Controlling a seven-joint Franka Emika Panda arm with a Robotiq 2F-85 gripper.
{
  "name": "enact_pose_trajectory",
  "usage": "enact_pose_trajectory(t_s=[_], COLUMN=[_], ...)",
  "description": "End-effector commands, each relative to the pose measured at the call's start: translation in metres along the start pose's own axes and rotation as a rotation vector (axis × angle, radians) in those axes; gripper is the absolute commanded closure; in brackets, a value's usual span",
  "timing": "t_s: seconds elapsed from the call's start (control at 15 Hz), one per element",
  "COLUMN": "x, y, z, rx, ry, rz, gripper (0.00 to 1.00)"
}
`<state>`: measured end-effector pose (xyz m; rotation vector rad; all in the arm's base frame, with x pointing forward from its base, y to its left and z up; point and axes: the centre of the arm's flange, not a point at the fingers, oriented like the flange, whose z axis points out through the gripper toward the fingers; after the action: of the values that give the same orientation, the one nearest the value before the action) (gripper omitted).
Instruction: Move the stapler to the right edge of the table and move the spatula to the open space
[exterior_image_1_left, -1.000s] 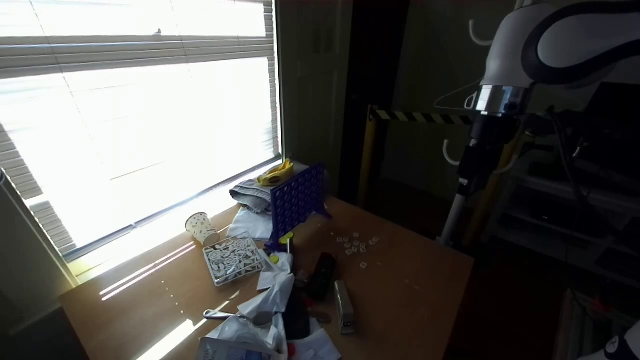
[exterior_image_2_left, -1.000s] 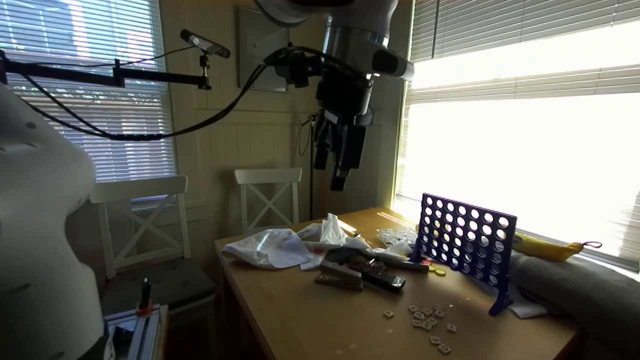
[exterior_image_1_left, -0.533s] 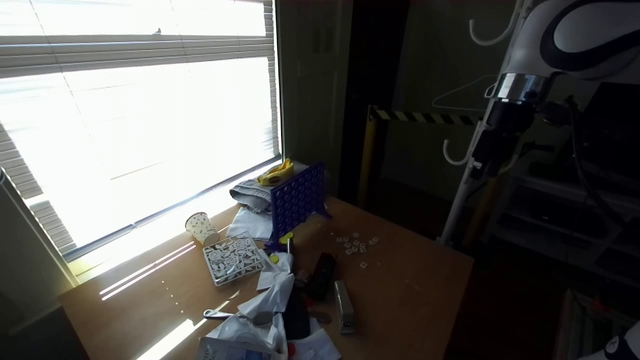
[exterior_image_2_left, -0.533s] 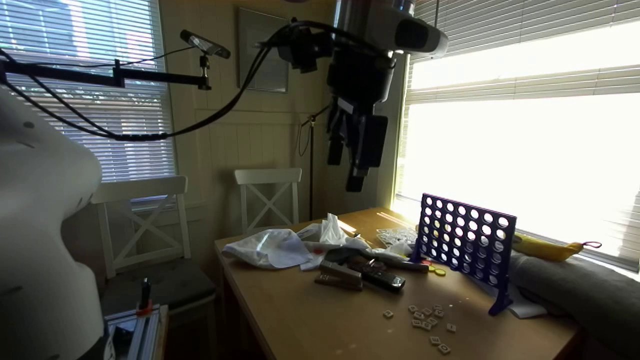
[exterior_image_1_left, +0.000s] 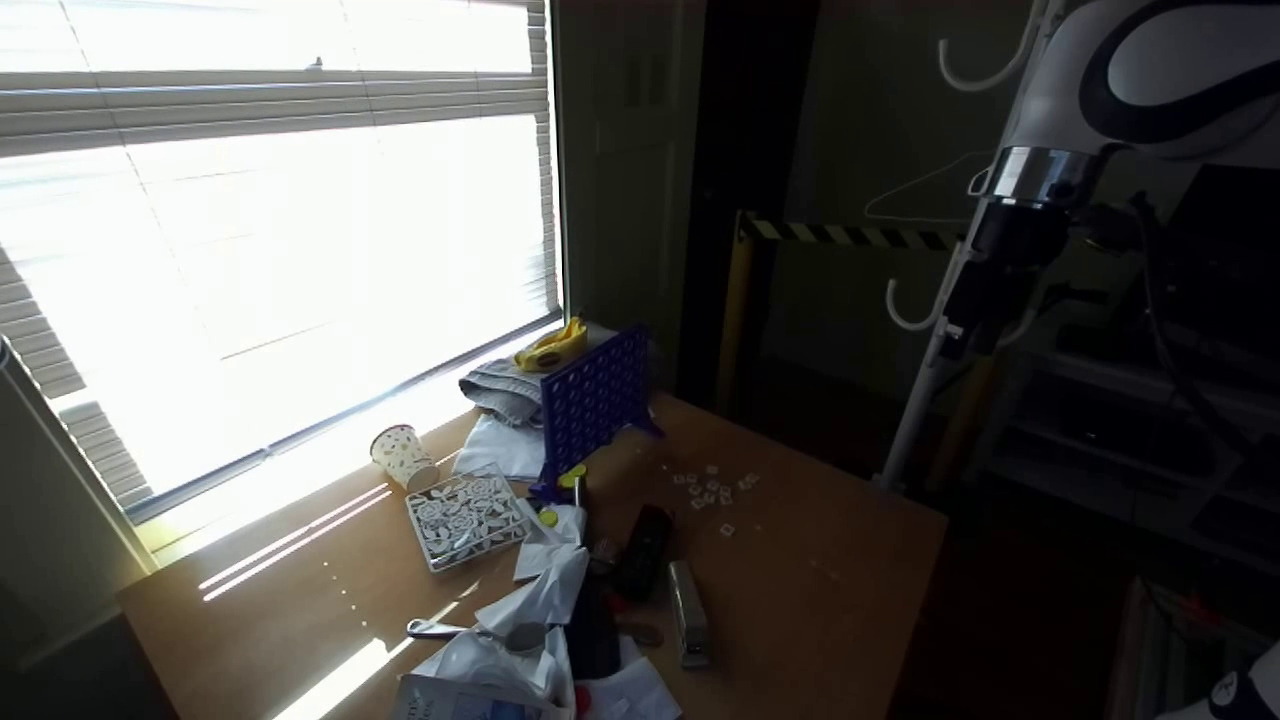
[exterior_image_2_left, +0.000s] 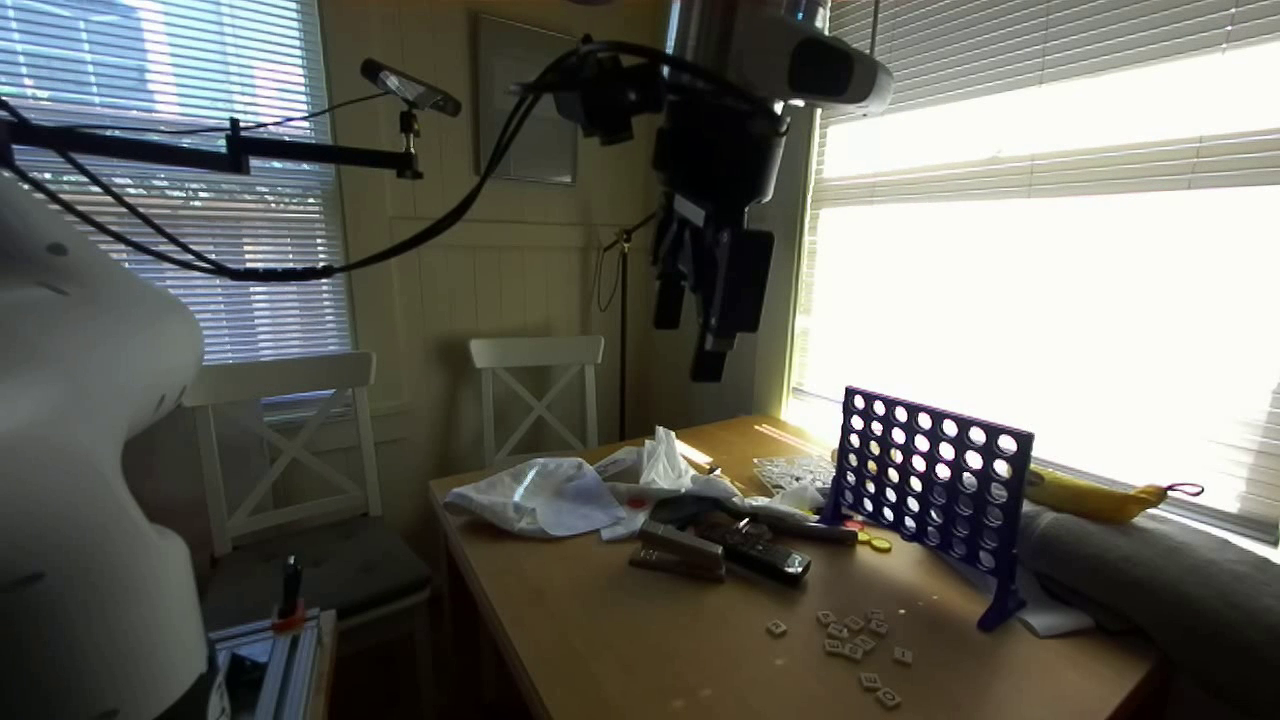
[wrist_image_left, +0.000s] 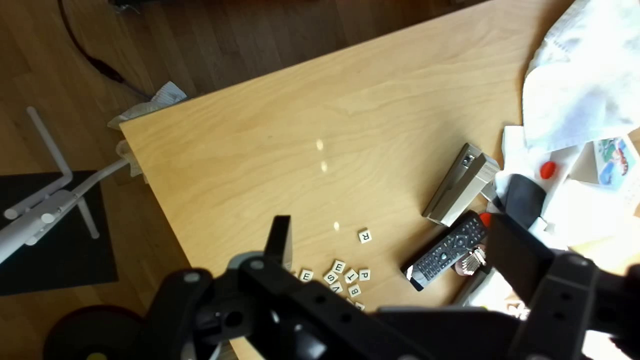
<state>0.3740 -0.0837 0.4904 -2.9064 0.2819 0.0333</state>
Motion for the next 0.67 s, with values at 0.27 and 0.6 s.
enact_pose_trajectory(t_s=[0.27, 0.6], x=[0.0000, 0.0022], y=[0.0000, -0.0096], z=[0.0000, 0.0061], rx=[0.000, 0.007], ry=[0.000, 0.010], rz=[0.000, 0.028], gripper=[0.00, 0.00])
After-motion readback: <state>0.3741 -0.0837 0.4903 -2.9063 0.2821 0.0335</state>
